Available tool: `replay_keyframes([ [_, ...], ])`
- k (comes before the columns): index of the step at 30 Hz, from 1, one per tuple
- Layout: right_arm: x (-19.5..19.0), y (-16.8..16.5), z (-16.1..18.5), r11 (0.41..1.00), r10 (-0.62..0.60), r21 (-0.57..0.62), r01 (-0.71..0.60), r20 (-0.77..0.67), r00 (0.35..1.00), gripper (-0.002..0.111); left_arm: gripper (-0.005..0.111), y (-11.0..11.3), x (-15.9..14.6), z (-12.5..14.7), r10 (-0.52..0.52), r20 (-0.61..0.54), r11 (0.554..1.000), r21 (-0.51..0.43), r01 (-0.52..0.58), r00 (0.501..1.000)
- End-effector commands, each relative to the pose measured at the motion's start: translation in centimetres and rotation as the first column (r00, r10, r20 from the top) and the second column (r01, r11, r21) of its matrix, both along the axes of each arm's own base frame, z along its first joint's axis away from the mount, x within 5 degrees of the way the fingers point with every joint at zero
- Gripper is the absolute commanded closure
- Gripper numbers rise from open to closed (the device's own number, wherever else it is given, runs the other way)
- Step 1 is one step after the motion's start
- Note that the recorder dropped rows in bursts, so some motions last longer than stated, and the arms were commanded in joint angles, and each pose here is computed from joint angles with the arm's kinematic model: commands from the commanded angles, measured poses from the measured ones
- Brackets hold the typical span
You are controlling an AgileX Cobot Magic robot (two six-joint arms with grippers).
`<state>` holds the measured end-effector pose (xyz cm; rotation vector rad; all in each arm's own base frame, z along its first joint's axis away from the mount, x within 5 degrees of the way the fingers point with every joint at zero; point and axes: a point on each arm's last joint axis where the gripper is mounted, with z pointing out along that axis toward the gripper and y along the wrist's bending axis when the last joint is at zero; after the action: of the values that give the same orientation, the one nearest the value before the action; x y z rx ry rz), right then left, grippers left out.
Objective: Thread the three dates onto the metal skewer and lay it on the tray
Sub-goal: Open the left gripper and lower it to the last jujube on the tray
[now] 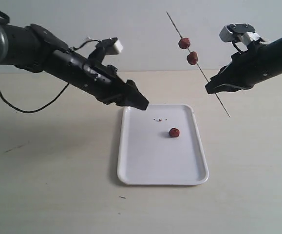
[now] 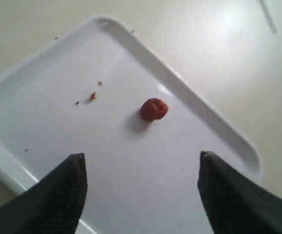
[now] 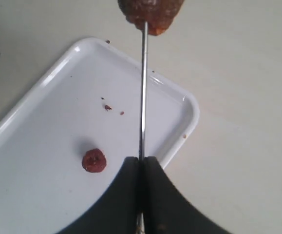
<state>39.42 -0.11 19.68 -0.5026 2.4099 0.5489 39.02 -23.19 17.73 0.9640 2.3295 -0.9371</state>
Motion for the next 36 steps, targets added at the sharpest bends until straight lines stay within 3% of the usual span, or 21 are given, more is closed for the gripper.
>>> replay_keyframes([
  [1, -0.1, -0.8, -0.1, 0.997, -0.048, -0.060, 0.047, -0.024, 0.999, 0.108, 0.042, -3.9, -1.9, -0.2, 0.019, 0.101, 0.987, 0.157, -0.035, 0.995],
  [5, -0.1, -1.1, -0.3, 0.993, -0.074, -0.095, 0.070, -0.040, 0.996, 0.108, 0.042, -7.1, -4.0, -0.3, -0.100, 0.219, 0.958, 0.285, 0.034, 0.970],
  [8, -0.2, -1.2, -0.3, 0.993, -0.071, -0.101, 0.066, -0.041, 0.997, 0.108, 0.042, -9.0, -4.8, 0.3, -0.168, 0.289, 0.910, 0.412, 0.036, 0.943],
  [11, -0.2, -1.1, -0.4, 0.993, -0.060, -0.105, 0.055, -0.048, 0.997, 0.108, 0.042, -10.1, -4.8, 1.1, -0.180, 0.291, 0.872, 0.489, 0.015, 0.940],
  [22, -0.5, -1.6, -0.8, 0.984, -0.080, -0.166, 0.066, -0.083, 0.993, 0.108, 0.045, -12.9, -2.3, 0.8, -0.062, 0.160, 0.852, 0.523, -0.032, 0.985],
  [36, -0.5, -2.0, -0.9, 0.975, -0.129, -0.193, 0.108, -0.097, 0.987, 0.108, 0.045, -15.6, -1.0, -3.6, -0.074, 0.109, 0.829, 0.559, 0.001, 0.991],
])
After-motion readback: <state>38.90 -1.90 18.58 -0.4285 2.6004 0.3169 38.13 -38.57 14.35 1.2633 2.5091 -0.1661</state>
